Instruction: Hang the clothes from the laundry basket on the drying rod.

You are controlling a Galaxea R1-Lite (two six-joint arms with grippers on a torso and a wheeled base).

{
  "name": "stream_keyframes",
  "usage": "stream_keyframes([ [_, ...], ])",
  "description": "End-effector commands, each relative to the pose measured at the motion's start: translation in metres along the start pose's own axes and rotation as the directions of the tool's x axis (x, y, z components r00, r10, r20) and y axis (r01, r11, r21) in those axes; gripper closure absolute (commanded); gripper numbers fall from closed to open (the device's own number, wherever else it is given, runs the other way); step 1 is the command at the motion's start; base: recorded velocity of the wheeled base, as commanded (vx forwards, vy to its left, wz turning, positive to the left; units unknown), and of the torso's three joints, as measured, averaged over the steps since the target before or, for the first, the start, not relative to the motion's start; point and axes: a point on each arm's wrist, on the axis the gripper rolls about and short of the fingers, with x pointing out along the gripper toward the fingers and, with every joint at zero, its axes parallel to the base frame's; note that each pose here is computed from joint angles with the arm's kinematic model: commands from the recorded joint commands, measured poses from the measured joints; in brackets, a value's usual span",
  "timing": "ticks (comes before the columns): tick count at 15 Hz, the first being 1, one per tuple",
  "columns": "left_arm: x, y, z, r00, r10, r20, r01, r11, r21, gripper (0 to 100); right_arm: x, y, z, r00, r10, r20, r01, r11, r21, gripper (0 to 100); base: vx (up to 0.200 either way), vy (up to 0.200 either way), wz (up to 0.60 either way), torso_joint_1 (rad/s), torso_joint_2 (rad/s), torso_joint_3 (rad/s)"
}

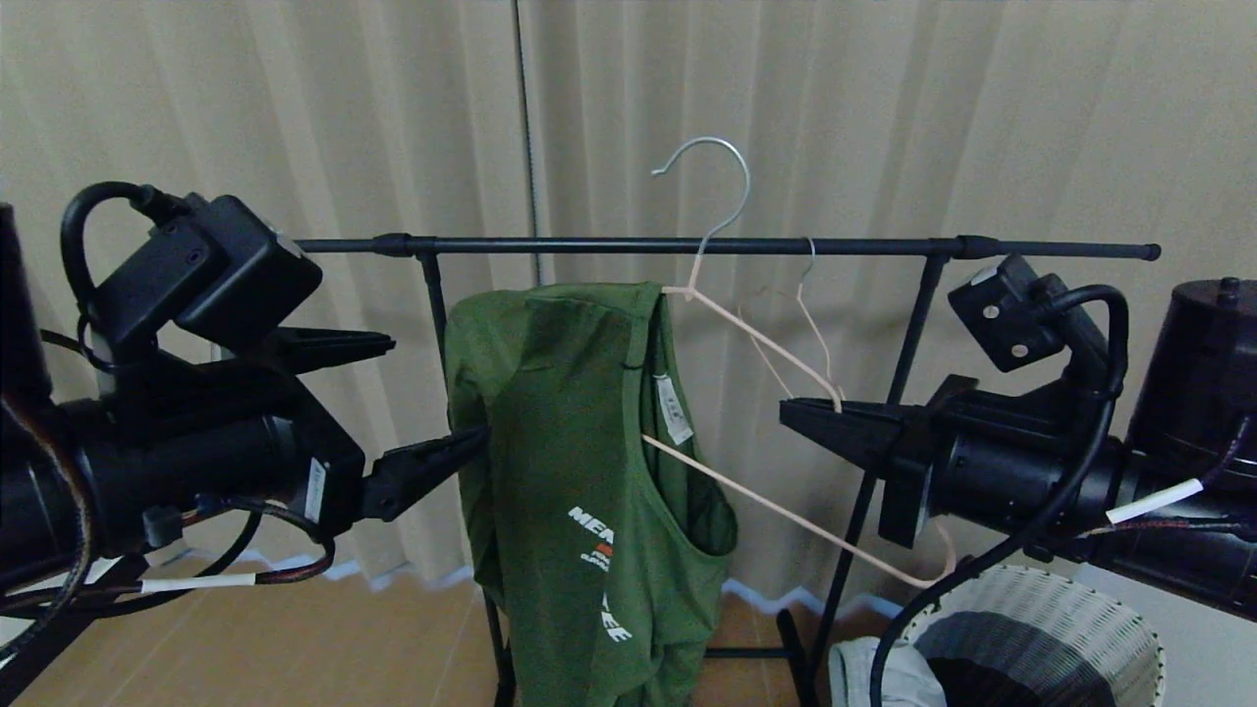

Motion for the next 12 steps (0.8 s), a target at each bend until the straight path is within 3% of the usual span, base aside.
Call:
stream_keyframes([
  [1, 0.000, 0.003, 0.004, 1.000, -0.019, 0.023, 0.018, 0.999, 0.026, 0, -0.003, -0.001, 0.000, 1.000, -0.002, 0.001, 0.002, 1.000, 0.001, 100, 0.000, 0.000, 0.00, 0.000, 0.00, 0.000],
  [2, 0.000, 0.003, 0.005, 0.999, -0.030, 0.033, 0.028, 0.998, 0.056, 0, -0.003, -0.001, 0.001, 1.000, -0.001, 0.004, 0.001, 1.000, 0.000, 100, 0.000, 0.000, 0.00, 0.000, 0.00, 0.000],
  [6, 0.013, 0.007, 0.009, 0.998, -0.018, 0.064, 0.013, 0.996, 0.084, 0, -0.004, -0.001, -0.005, 1.000, 0.004, -0.013, -0.003, 1.000, 0.007, 100, 0.000, 0.000, 0.00, 0.000, 0.00, 0.000],
  [8, 0.023, 0.021, 0.008, 0.998, -0.003, 0.057, -0.005, 0.991, 0.134, 0, -0.004, 0.000, -0.004, 0.998, 0.065, -0.012, -0.065, 0.998, 0.009, 100, 0.000, 0.000, 0.00, 0.000, 0.00, 0.000],
  [12, 0.027, 0.023, 0.006, 0.987, -0.131, 0.095, 0.110, 0.973, 0.205, 0, -0.003, 0.001, -0.003, 0.997, 0.079, -0.012, -0.079, 0.997, 0.007, 100, 0.000, 0.000, 0.00, 0.000, 0.00, 0.000],
])
